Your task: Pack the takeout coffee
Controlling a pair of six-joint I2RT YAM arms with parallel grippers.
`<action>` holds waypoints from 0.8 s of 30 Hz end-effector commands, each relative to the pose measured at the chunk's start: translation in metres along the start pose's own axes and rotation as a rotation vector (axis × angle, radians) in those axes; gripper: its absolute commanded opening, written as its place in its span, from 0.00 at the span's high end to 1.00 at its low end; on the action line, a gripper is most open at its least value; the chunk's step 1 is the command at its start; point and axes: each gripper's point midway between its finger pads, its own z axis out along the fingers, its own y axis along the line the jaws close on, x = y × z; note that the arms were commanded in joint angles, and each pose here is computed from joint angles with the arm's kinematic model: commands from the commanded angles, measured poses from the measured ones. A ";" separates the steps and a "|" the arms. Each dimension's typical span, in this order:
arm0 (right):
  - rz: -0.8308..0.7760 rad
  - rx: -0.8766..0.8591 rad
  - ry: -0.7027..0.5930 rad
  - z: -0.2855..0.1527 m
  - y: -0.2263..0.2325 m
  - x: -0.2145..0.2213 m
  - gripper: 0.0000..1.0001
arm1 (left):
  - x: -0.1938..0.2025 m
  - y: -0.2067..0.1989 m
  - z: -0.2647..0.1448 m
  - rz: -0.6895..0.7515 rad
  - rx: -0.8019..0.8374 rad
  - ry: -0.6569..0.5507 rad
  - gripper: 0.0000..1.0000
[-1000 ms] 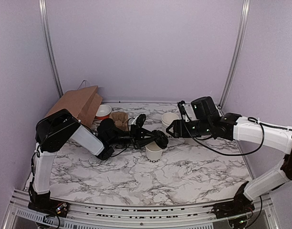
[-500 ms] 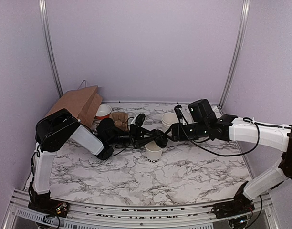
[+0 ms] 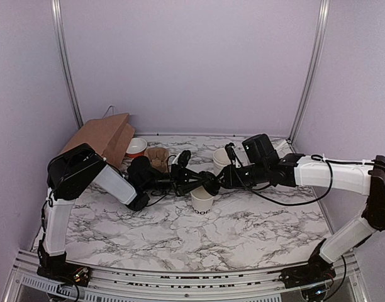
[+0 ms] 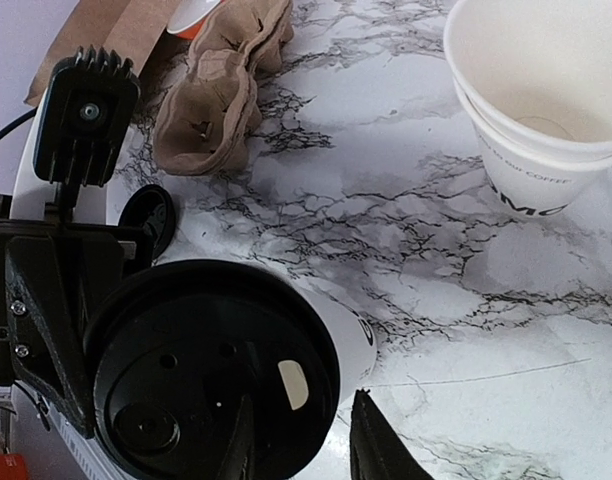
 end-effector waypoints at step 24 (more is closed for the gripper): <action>0.020 -0.041 0.006 0.011 0.003 -0.001 0.75 | 0.001 0.010 -0.022 0.008 -0.008 -0.025 0.75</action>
